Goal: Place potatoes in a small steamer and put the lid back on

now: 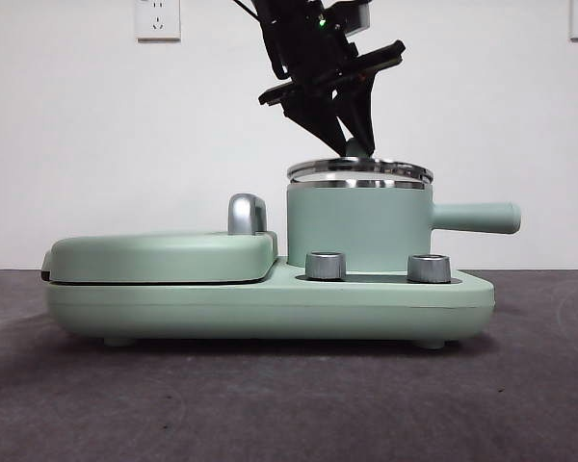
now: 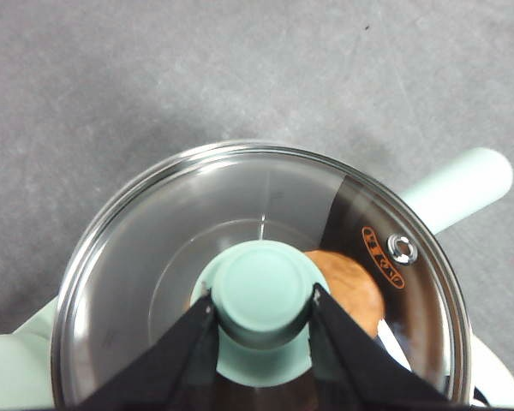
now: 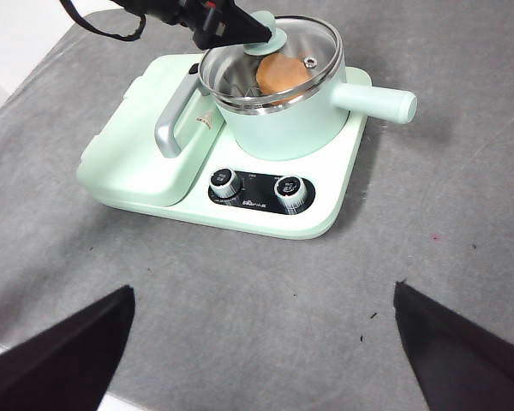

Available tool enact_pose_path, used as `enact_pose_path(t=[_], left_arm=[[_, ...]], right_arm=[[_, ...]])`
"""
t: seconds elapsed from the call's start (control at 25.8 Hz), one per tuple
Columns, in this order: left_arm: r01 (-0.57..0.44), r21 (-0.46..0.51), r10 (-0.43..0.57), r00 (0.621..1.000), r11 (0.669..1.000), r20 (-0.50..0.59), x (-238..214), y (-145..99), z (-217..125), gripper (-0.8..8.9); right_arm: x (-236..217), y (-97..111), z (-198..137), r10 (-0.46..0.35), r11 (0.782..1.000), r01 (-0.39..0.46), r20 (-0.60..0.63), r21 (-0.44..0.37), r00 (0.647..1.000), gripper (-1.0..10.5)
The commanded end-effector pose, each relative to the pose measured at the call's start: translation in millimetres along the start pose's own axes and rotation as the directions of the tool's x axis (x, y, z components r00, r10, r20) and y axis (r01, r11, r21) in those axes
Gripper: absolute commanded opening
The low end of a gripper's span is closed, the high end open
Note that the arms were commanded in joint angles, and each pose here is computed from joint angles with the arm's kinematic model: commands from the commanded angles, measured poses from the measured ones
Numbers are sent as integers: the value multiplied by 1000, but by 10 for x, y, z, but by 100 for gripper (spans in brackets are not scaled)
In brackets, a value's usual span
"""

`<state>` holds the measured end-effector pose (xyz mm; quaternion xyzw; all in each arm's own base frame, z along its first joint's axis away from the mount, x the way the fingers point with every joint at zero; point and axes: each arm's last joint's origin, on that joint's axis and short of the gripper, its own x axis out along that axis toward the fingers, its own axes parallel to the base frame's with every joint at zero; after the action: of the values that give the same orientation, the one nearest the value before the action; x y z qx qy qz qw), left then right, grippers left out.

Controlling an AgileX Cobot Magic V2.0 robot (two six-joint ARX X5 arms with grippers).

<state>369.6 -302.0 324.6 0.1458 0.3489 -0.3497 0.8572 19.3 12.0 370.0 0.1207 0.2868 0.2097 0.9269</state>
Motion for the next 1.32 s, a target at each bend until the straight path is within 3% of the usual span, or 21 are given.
enact_pose_path(t=[0.04, 0.46, 0.93, 1.16, 1.32], left_arm=[[6, 24, -7, 999, 1000, 42, 43, -38, 64, 9], [1, 63, -5, 999, 998, 50, 70, -22, 65, 9], [40, 18, -38, 995, 999, -92, 261, -56, -108, 9], [39, 18, -37, 994, 999, -101, 260, -49, -118, 38], [51, 137, -38, 995, 989, -95, 260, -49, -112, 37]], right_arm=[[-13, 11, 22, 10, 1000, -11, 9, 6, 1000, 481], [-14, 12, 21, 14, 1000, -14, 8, 6, 1000, 481], [-14, 20, 22, 39, 999, -39, 3, 7, 999, 481], [-14, 21, 25, 41, 999, -41, 6, 7, 999, 481], [-13, 22, 25, 41, 999, -41, 5, 7, 999, 481]])
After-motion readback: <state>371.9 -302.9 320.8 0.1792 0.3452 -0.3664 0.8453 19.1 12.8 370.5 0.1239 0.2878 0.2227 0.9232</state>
